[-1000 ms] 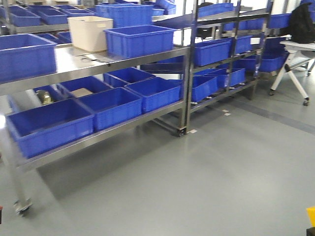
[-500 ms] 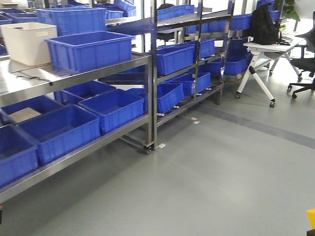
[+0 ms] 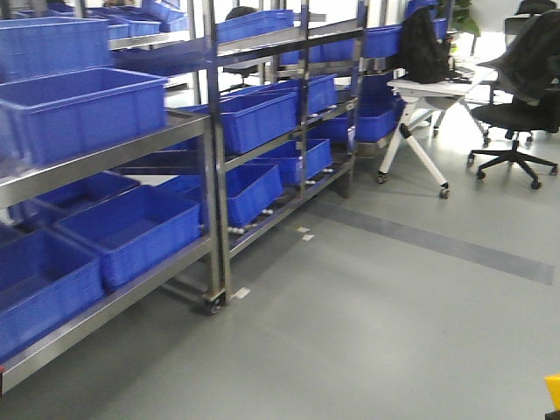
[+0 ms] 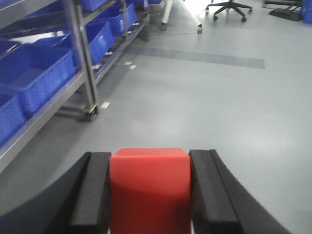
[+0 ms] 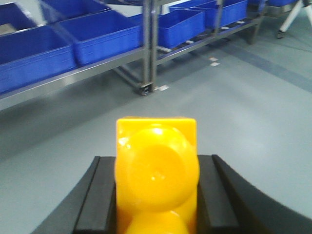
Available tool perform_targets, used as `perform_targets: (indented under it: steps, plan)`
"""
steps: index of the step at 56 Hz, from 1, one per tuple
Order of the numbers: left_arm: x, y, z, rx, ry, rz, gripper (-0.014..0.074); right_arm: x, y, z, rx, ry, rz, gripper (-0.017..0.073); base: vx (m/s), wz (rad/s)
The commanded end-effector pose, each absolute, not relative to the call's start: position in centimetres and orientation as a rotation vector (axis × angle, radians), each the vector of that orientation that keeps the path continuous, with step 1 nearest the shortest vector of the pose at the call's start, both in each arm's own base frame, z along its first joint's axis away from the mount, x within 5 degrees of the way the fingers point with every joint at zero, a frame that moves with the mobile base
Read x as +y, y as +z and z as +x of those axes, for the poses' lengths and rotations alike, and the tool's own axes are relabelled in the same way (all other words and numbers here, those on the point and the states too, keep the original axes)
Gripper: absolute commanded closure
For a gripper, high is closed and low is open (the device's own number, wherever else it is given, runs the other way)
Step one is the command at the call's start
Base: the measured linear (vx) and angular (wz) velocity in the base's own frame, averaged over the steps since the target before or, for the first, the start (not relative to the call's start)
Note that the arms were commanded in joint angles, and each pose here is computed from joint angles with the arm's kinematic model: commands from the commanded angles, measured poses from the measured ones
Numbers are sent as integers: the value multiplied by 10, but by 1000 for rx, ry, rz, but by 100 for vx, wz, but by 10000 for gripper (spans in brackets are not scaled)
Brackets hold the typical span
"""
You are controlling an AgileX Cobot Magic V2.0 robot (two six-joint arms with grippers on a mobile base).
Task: Pick red and yellow blocks into blue bin
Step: 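Drive the base past the shelves up to the large blue bin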
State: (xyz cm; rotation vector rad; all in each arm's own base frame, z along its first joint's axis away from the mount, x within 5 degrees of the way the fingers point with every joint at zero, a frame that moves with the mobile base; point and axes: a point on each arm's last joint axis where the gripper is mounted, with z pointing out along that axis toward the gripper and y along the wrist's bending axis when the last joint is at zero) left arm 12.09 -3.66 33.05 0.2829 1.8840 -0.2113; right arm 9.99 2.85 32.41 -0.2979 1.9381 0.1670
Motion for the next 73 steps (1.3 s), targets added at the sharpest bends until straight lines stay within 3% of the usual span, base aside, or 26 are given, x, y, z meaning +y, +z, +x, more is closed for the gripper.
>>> perform_targets:
  steps: [1,40,73]
  plan:
    - [-38,346,123,1785,-238,254,592,29,340,102,1835,162,-293,569,62,-33]
    - [-38,346,123,1785,-238,254,592,29,340,102,1837,162,-293,569,62,-27]
    - [-38,346,123,1785,-238,254,592,29,340,102,1838,162,-293,569,59,23]
